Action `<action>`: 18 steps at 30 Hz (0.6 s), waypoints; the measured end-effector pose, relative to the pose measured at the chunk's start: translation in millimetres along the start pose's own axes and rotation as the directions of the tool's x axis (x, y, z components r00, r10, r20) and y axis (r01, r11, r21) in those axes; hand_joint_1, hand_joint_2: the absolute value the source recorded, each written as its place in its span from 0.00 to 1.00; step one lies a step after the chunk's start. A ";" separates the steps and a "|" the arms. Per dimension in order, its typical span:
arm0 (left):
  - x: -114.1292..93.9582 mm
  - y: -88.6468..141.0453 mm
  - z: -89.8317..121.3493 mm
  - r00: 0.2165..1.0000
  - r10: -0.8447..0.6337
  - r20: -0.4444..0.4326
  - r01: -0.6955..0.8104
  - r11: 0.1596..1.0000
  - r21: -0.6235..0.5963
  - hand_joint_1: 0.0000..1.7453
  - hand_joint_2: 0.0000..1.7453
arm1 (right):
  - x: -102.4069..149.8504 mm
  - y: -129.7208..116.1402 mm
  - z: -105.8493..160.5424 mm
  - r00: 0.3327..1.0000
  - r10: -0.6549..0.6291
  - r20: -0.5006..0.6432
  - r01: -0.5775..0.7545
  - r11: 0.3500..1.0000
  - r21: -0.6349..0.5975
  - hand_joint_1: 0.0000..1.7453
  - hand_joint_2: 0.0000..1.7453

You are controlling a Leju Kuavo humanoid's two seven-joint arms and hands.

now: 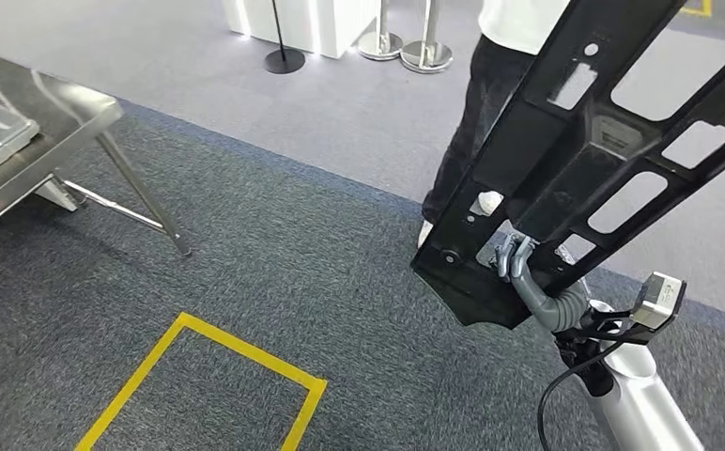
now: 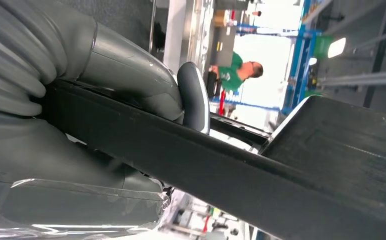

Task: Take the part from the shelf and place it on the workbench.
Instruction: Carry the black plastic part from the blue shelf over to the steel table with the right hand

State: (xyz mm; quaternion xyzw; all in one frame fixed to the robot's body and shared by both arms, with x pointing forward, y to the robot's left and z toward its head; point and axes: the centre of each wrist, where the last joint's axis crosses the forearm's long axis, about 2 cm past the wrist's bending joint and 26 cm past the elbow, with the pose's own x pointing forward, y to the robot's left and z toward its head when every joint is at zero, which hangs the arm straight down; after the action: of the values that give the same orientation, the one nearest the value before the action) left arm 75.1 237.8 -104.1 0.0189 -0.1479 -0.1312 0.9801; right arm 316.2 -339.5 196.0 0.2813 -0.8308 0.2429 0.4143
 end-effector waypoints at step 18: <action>-1.4 0.5 0.1 1.000 0.014 0.000 -0.014 1.000 0.000 0.00 1.00 | 1.5 -6.7 -4.3 1.000 -0.007 0.003 0.007 1.000 -0.001 0.98 1.00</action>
State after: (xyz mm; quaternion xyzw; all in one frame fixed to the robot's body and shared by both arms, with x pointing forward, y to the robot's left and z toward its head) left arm 73.9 238.6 -104.4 0.0177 -0.1480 -0.1244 0.9810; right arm 322.3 -342.0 200.7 0.2844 -0.8305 0.2406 0.4142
